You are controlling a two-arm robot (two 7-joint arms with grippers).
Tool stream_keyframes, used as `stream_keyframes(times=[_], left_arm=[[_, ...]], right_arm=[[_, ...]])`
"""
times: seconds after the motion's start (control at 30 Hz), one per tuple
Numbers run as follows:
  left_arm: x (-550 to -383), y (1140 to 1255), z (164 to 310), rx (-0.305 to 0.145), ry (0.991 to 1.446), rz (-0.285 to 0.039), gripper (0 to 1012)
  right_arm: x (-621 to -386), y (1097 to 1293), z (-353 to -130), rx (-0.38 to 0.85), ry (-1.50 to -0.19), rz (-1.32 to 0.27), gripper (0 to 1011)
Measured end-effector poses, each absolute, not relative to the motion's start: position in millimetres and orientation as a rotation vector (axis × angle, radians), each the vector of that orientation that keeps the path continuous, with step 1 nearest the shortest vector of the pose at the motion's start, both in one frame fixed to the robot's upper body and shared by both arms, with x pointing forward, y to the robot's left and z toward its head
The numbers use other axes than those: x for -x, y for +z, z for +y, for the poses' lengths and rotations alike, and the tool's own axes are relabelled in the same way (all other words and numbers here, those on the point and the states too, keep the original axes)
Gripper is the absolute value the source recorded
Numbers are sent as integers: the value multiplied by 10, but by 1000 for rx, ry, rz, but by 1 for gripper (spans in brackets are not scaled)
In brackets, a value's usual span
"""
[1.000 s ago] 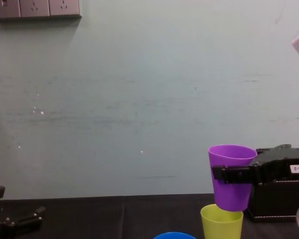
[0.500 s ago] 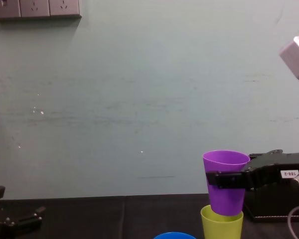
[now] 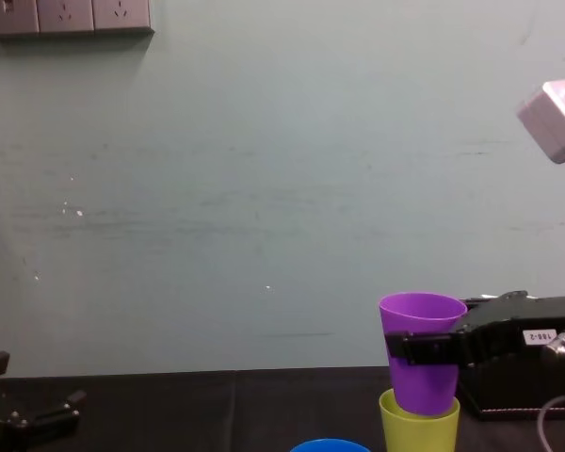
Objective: Stack the three plastic cups sequentially using one hand.
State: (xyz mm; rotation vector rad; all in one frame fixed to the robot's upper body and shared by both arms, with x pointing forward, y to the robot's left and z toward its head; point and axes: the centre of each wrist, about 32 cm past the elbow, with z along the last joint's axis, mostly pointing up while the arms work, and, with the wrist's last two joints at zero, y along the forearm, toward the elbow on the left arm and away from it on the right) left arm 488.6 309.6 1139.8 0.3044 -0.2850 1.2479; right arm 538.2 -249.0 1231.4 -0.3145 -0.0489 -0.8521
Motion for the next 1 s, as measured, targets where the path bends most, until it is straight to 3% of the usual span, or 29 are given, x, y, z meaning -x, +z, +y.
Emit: stream_keyframes(times=[1.0], left_arm=[[-4886,11398,3097,-304,1248,-285,1010]], right_arm=[[-5411,12208,-2508,315,-850,-25,735]])
